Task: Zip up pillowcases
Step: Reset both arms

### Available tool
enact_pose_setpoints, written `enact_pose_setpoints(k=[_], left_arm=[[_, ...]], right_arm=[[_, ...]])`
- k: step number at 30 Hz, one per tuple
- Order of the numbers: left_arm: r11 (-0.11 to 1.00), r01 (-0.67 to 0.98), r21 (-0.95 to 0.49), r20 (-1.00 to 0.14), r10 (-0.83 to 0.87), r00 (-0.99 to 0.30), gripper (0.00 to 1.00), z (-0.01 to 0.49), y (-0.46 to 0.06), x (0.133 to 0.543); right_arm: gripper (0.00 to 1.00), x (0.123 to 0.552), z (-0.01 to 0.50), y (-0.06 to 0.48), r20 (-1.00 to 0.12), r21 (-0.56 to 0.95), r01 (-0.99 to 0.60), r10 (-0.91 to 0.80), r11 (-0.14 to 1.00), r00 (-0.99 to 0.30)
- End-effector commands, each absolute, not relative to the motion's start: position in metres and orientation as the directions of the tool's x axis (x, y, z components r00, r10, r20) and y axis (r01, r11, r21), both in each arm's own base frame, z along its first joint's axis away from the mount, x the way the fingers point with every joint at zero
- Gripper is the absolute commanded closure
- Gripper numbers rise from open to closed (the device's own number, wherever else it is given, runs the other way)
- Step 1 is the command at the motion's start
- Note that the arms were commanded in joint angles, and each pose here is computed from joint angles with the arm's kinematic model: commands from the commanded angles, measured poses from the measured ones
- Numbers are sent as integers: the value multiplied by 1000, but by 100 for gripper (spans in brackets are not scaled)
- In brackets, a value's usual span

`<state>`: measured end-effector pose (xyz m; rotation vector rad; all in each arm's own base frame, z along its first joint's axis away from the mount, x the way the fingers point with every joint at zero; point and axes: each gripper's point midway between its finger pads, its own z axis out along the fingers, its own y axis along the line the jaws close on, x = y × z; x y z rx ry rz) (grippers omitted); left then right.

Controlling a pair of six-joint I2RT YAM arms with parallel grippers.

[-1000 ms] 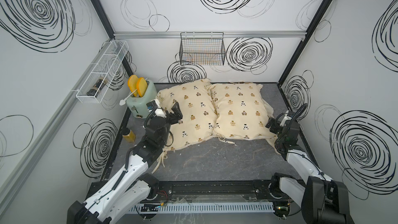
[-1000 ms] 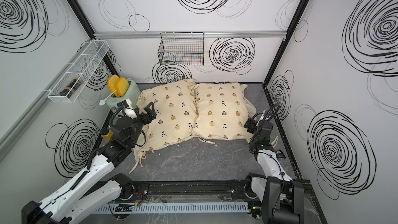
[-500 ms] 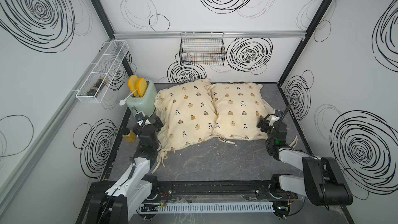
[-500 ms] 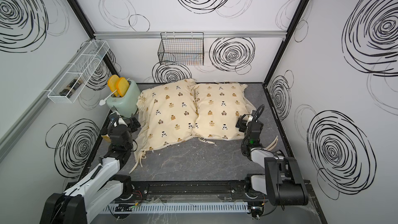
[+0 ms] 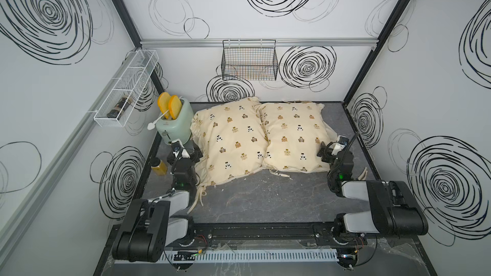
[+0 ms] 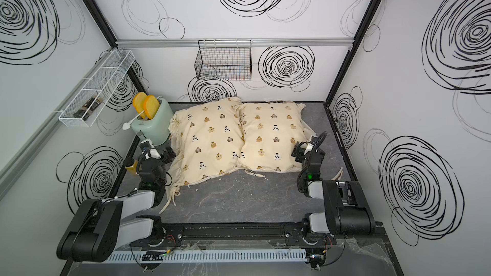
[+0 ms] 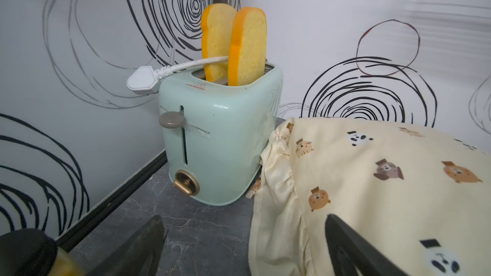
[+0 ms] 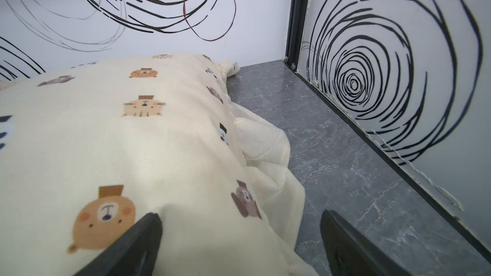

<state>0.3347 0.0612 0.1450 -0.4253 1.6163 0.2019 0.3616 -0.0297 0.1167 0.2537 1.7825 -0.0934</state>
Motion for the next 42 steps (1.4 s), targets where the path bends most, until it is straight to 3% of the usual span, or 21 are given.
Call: enact_pose_setpoints(k=[1,4,7,10,12,14,16,42], left_arm=[[936,-318,-148,-987,-122,100,4,170,50,334],[949,-292,-117,-993,-105,57,4,166,42,343],[966,-245,-86,-996,-81,33,4,164,32,351],[979,-200,-47,-999,-49,-6,4,155,19,358],[978,-203,-43,-999,-35,42,4,158,19,357],[978,-204,-42,-999,-48,-22,4,150,19,360],[979,-200,-43,-999,-38,31,4,157,19,357],[979,-201,-44,-999,-41,17,4,155,19,358]], right_arm=[[2,365,127,-23,-983,75,165,101,983,-153],[3,359,129,-26,-994,67,171,81,983,-75],[3,368,120,-27,-978,87,183,119,979,-171],[2,372,119,-26,-979,73,183,106,980,-174],[2,372,120,-25,-980,73,179,103,981,-169],[3,370,120,-26,-980,74,180,105,981,-167],[3,371,118,-26,-979,72,191,106,979,-177],[2,375,117,-24,-978,56,192,92,980,-185]])
